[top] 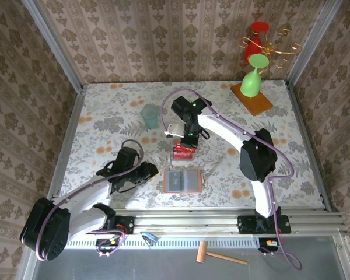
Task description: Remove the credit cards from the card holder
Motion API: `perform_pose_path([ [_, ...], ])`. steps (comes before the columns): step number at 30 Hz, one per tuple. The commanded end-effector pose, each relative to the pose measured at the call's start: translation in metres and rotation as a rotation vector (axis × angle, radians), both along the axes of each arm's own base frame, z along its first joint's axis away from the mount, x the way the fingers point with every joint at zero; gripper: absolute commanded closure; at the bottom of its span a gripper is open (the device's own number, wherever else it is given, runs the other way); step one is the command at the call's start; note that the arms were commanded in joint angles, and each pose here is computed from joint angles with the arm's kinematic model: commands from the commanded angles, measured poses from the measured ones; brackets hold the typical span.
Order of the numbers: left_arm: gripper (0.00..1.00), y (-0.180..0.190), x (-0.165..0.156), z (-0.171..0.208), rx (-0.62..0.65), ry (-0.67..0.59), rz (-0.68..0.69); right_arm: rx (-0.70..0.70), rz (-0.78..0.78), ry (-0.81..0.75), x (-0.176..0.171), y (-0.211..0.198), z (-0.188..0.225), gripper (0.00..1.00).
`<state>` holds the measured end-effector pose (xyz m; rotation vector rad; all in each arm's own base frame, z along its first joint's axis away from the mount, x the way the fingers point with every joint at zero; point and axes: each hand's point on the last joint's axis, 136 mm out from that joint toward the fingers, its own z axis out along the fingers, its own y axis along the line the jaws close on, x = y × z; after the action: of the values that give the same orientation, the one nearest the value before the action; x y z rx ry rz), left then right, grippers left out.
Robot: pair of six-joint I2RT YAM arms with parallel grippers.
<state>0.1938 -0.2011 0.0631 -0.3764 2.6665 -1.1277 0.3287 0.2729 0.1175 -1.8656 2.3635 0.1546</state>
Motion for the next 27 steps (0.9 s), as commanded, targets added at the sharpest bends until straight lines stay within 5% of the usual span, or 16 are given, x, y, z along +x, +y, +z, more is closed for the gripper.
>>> perform_pose_path([
  [1,0.77,0.002,-0.002,0.0,-0.007,0.01,-0.008,-0.038,0.037,0.056,-0.001,-0.006,-0.004,1.0],
  [27,0.77,0.006,0.006,0.004,-0.015,0.025,0.001,-0.019,0.104,0.136,0.012,0.014,-0.023,1.0],
])
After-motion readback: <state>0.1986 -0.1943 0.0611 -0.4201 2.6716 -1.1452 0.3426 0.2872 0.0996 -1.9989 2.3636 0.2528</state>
